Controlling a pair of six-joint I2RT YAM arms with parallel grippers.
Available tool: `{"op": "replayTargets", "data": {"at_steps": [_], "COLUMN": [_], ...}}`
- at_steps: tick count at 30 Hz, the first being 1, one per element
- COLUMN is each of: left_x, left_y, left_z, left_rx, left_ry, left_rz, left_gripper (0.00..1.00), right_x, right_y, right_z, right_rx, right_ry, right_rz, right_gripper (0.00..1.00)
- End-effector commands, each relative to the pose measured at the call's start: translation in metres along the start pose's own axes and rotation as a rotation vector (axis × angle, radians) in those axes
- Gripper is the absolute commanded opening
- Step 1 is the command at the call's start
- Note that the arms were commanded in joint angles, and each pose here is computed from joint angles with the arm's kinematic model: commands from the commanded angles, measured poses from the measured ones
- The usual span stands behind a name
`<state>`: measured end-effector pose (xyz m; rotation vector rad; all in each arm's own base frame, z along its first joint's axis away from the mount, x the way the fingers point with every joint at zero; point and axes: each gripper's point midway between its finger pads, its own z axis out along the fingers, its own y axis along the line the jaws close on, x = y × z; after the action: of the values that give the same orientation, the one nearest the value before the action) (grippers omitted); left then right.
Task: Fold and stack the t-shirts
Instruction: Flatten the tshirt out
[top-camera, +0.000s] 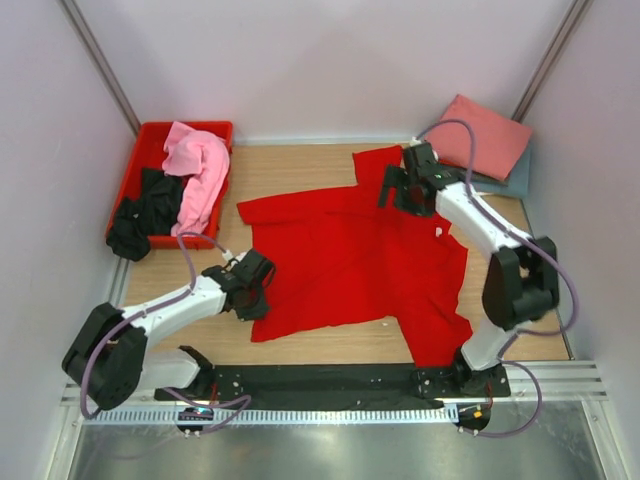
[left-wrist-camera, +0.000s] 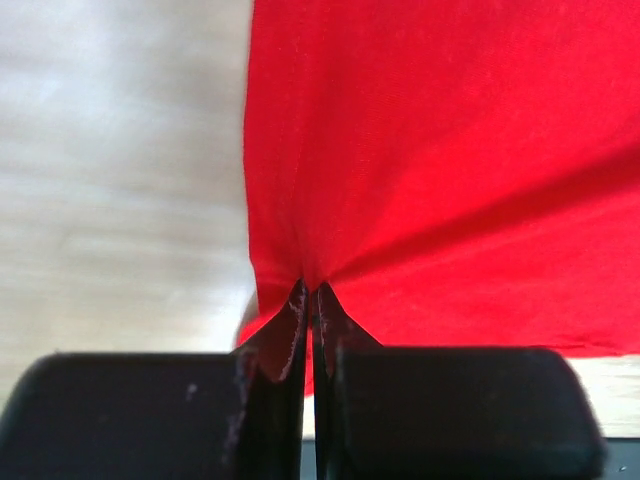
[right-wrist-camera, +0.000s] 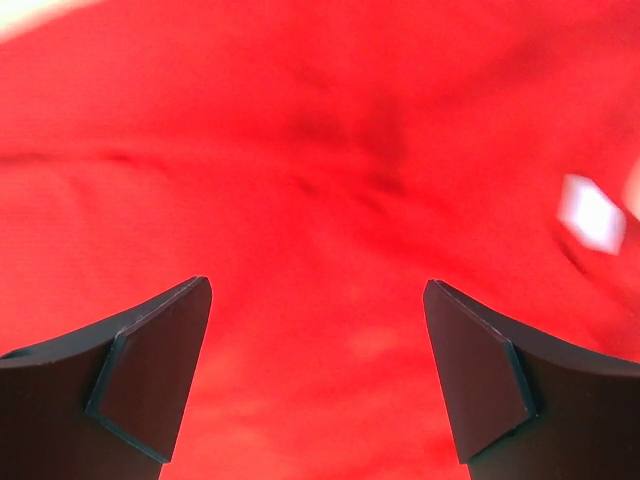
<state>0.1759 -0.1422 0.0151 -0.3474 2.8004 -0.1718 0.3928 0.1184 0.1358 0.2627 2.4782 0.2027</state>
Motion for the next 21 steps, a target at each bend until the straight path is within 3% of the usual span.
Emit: {"op": "replayTargets", "data": {"at_steps": [1,3,5,6,7,9,11,21], "left_x": [0.011,0.007,0.009,0.009,0.008,0.004,-0.001,-0.022], "left_y": [0.030,0.035,0.043,0.042,0.040,0.042,0.048,0.048], "left_z": [-0.015,-0.024,-0.028,-0.028,-0.028,-0.030,-0.030,-0.026], "left_rx": [-0.096,-0.101,-0.126,-0.116,-0.103,-0.121,-0.166,-0.206], "left_ry": [-0.015,-0.051,-0.058,-0.062,-0.070,-0.079,-0.095,-0.098], "left_rz": [-0.072,-0.100,-0.129,-0.135,-0.138,-0.128,-0.117,-0.110], "left_gripper": [0.00,0.00,0.00,0.01,0.03,0.03,0.02,0.01], "right_x": [-0.029,-0.048,-0.038,-0.057,-0.042,-0.058,-0.042,-0.063], "right_y": [0.061,0.087,0.092,0.102,0.096,0.102,0.093,0.066], "right_z": [0.029,0.039,0.078,0.079,0.113,0.126,0.163,0.226], "right_rx": [-0.112,-0.139,-0.093,-0.104,-0.062,-0.040,0.009,0.052], "right_ry": [-0.007,-0.020,0.038,0.007,0.063,0.049,0.103,0.038], "right_rz": [-0.079,-0.095,-0.119,-0.131,-0.148,-0.168,-0.201,-0.119], "right_gripper": [0.93,0.93,0.93,0.93,0.93,0.94,0.94,0.96]}}
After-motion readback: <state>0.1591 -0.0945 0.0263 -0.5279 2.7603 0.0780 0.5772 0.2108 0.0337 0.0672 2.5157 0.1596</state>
